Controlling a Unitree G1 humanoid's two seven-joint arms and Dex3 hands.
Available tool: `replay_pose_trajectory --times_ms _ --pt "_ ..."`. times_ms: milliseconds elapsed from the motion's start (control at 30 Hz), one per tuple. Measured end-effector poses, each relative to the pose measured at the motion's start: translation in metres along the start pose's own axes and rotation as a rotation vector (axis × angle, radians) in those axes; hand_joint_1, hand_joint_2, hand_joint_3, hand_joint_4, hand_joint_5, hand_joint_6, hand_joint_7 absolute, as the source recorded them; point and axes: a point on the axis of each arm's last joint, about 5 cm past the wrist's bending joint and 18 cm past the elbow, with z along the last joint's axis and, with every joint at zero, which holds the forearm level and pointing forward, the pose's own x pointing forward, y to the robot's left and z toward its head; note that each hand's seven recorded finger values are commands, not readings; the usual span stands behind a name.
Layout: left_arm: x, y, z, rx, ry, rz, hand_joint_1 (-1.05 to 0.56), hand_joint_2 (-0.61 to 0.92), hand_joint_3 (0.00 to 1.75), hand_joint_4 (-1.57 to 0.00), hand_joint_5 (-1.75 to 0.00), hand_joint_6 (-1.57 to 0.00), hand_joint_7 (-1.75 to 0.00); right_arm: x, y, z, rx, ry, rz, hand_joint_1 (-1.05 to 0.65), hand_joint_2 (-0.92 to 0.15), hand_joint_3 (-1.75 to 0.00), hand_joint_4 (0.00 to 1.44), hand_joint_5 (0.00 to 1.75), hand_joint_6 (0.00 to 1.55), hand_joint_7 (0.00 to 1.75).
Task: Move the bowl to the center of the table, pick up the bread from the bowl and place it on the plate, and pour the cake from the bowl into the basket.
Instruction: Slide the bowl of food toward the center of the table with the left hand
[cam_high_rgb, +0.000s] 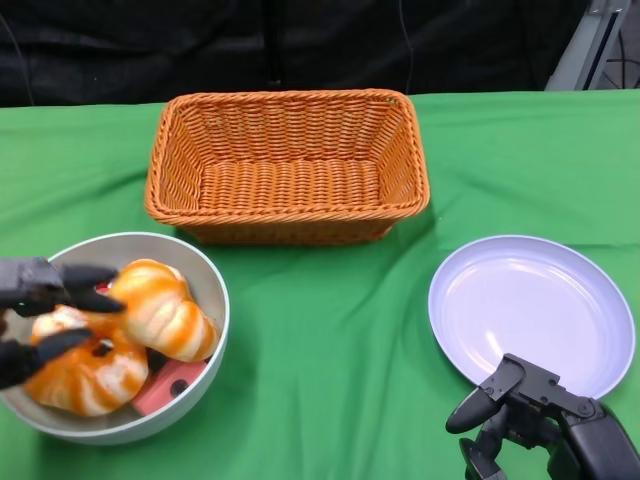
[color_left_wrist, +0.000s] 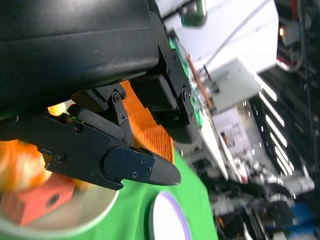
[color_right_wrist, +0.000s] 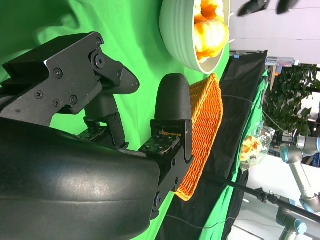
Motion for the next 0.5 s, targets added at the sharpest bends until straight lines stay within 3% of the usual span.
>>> replay_pose_trajectory --times_ms 200,500 --pt "0.005 0.015 0.006 0.021 0.04 0.055 -0.7 0.92 0.29 -0.69 -0.09 -0.64 0.0 0.0 0.0 0.001 0.003 0.009 -0.001 0.08 -0.6 -0.93 0.62 1.65 0.6 1.35" --pt "0.02 0.032 0.006 0.062 0.104 0.122 -0.64 0.92 0.33 -0.61 -0.02 -0.54 0.0 0.0 0.001 0.001 0.001 0.006 -0.005 0.1 -0.59 -0.95 0.63 1.65 0.6 1.35"
